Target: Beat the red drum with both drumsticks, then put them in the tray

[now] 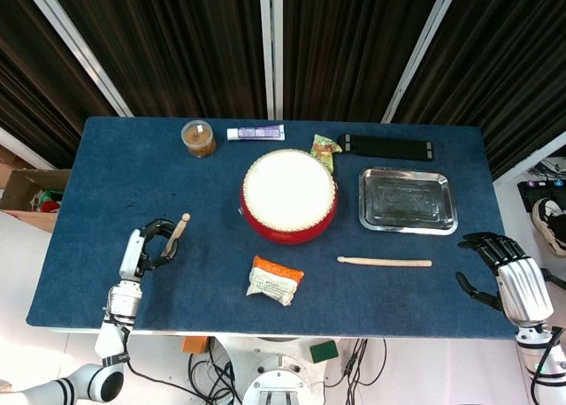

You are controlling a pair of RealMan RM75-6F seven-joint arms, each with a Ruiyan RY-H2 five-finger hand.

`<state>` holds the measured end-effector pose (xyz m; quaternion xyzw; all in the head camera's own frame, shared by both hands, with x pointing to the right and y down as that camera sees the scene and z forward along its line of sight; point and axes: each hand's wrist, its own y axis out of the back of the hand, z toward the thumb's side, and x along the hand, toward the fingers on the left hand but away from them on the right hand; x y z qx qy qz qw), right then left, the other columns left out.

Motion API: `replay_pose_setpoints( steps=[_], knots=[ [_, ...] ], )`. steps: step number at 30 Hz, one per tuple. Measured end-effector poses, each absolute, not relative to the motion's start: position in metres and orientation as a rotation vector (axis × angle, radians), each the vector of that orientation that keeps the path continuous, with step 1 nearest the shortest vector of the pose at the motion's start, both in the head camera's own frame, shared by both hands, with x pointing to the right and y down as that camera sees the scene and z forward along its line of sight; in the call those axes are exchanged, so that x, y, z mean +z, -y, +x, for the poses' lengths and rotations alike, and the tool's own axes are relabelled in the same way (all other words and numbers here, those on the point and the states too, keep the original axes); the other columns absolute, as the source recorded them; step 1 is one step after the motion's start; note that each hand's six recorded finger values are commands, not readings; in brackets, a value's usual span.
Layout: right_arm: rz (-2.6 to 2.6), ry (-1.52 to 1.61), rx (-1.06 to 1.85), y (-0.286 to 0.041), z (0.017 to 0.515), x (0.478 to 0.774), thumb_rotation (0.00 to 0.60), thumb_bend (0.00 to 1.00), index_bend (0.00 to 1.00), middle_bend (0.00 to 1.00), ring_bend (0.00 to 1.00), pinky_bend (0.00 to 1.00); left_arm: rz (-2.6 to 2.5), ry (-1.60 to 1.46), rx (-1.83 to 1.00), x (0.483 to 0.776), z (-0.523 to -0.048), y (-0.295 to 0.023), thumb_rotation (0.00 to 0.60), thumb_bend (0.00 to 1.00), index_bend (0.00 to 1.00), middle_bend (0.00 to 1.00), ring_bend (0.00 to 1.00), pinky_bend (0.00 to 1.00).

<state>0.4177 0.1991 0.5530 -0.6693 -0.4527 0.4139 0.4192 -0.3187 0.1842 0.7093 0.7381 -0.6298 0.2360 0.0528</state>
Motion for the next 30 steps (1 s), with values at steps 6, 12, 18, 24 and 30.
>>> replay_pose_setpoints(
  steps=[6,12,18,24,30],
  knots=[
    [-1.674,1.14,1.046,-0.201,0.418,0.552,0.6,0.25,0.37,0.32,0.25,0.35,1.979,1.865,0.401,0.716,-0.329,-0.185,0.6,0.49,0.48,0.47,0.4,0.45],
    [-1.666,1.146,1.044,-0.202,0.418,0.55,0.6,0.25,0.37,0.32,0.25,0.34,1.803,1.784,0.213,0.722,-0.332,-0.186,0.6,0.48,0.44,0.45,0.4,0.44],
    [-1.663,1.154,1.042,-0.201,0.419,0.549,0.6,0.25,0.37,0.32,0.25,0.34,1.778,1.735,0.156,0.721,-0.33,-0.186,0.6,0.35,0.44,0.46,0.41,0.45],
    [-1.661,1.16,1.042,-0.2,0.42,0.549,0.6,0.25,0.37,0.32,0.25,0.35,1.801,1.742,0.164,0.718,-0.328,-0.185,0.6,0.2,0.46,0.49,0.42,0.47],
    [-1.656,1.164,1.037,-0.2,0.421,0.548,0.6,0.25,0.37,0.32,0.25,0.34,1.839,1.781,0.217,0.714,-0.327,-0.184,0.6,0.14,0.54,0.56,0.51,0.58]
  ],
)
